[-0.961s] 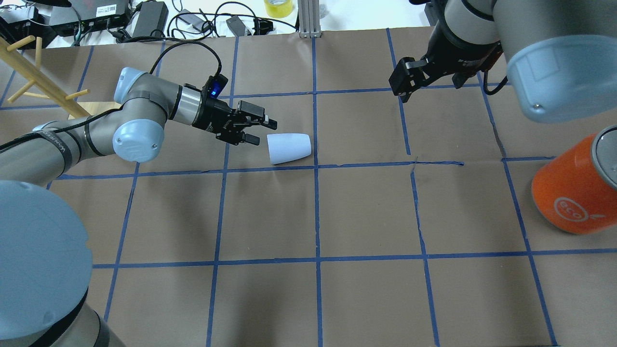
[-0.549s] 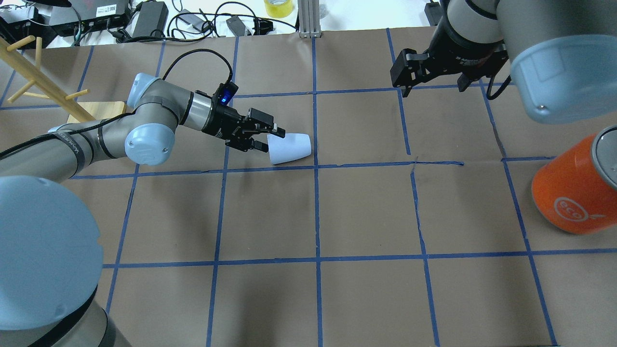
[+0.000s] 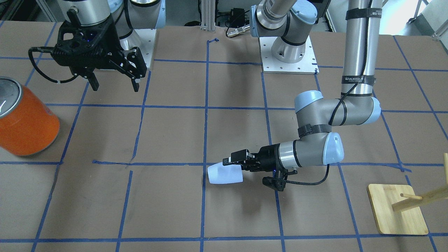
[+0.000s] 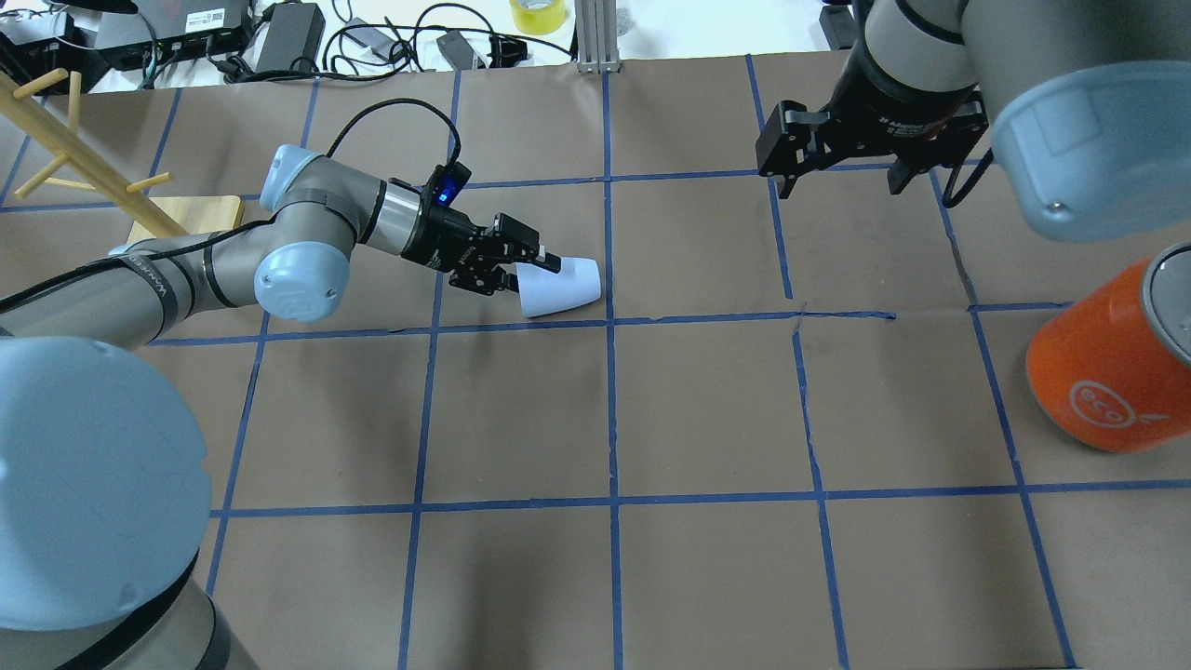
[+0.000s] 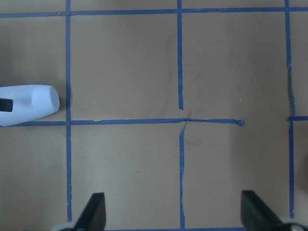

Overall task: Flip cup
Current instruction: 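Move the left gripper to the cup's closed bottom and close on it, then lift the cup with the left gripper and rotate it mouth up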

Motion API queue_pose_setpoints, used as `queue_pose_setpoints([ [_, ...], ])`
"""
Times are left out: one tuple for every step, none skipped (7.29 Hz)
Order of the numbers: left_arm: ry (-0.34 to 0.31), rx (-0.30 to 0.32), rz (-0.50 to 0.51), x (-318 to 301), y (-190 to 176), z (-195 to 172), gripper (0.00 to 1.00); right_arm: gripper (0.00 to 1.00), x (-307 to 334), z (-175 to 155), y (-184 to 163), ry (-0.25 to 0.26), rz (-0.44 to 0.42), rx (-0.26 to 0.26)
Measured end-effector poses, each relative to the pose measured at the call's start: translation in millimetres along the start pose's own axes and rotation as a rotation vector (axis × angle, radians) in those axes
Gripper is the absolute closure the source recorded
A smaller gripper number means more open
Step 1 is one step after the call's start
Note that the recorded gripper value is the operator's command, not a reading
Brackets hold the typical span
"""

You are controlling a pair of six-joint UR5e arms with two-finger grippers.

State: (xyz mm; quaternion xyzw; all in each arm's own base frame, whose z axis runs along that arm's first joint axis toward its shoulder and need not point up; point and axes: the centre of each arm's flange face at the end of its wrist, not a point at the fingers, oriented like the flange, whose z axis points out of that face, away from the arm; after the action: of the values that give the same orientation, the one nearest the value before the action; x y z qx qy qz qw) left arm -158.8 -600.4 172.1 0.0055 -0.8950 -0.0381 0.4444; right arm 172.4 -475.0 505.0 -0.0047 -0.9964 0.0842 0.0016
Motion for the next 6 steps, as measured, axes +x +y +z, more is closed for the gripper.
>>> queue_pose_setpoints([
  [-0.004, 0.016, -0.019, 3, -2, -2, 0.83, 0.00, 0, 0, 0, 0.000, 0.001, 0.002],
  [-0.007, 0.027, -0.035, 6, -3, -4, 0.99, 0.00, 0, 0, 0, 0.000, 0.001, 0.004],
  [-0.008, 0.035, -0.038, 9, -3, -7, 1.00, 0.00, 0, -1, 0, -0.001, 0.000, 0.006],
  [-0.010, 0.040, -0.040, 12, -3, -9, 1.00, 0.00, -1, -1, 0, -0.001, 0.000, 0.007],
  [-0.010, 0.045, -0.049, 15, -3, -12, 1.00, 0.00, -1, -2, 0, -0.002, -0.001, 0.007],
  [-0.011, 0.052, -0.070, 19, -3, -15, 1.00, 0.00, -1, -2, -1, -0.002, -0.002, 0.008],
])
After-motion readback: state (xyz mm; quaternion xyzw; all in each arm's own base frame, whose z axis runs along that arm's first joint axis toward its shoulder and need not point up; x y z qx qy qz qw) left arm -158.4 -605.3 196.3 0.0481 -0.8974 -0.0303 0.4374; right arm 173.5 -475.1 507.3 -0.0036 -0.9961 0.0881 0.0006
